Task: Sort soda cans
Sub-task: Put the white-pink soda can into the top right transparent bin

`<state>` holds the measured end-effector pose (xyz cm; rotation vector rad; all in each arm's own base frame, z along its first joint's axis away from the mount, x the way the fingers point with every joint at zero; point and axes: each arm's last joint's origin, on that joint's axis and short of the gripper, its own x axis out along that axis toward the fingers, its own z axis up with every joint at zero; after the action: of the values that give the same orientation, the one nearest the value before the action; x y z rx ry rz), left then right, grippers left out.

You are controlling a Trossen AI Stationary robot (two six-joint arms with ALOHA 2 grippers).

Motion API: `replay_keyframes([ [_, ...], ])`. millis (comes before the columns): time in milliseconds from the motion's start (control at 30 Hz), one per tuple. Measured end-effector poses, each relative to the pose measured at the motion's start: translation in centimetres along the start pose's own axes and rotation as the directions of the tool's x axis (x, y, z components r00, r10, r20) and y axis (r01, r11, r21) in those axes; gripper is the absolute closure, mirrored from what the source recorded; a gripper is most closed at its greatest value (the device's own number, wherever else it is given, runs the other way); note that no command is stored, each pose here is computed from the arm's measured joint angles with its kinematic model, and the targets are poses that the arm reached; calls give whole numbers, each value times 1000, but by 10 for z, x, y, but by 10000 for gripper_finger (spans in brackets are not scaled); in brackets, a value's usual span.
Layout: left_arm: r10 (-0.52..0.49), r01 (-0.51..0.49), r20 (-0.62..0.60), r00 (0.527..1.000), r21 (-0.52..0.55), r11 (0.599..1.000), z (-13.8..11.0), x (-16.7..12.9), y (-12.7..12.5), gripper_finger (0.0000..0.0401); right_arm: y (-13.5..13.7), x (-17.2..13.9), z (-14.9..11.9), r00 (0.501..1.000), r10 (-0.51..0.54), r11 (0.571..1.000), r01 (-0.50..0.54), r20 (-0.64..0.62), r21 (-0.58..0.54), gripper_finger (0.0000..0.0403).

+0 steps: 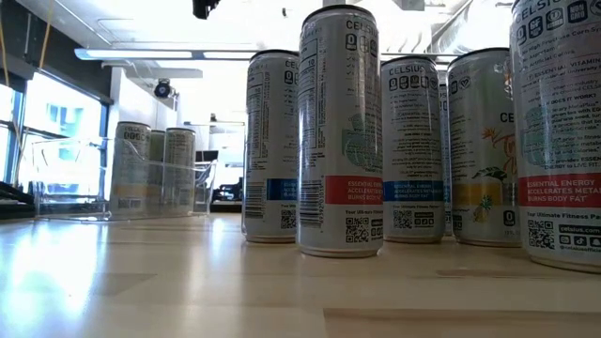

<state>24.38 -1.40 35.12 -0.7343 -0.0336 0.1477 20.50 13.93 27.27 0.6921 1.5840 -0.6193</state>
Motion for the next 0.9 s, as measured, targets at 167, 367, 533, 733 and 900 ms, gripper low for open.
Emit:
replay_keyframes([
  [167, 0, 0, 0, 1000, 8, 1000, 0, 0, 0, 16, 0, 8, 1, 1000, 0, 1000, 0, -14, -3, 89],
  [367, 0, 0, 0, 1000, 8, 1000, 0, 0, 0, 16, 0, 11, 1, 1000, 2, 1000, -2, -13, -14, 89],
  [533, -9, 9, -8, 1000, 8, 1000, 0, 0, 0, 16, -1, 11, -2, 997, 0, 1000, -1, -74, -17, 89],
  [733, -9, 9, -8, 1000, 9, 1000, 0, 0, 0, 16, -1, 11, -3, 997, 1, 1000, -3, -79, -26, 89],
  [900, -9, 9, -8, 1000, 8, 1000, 0, 0, 0, 16, -1, 12, -2, 999, -5, 1000, 4, -43, -28, 89],
])
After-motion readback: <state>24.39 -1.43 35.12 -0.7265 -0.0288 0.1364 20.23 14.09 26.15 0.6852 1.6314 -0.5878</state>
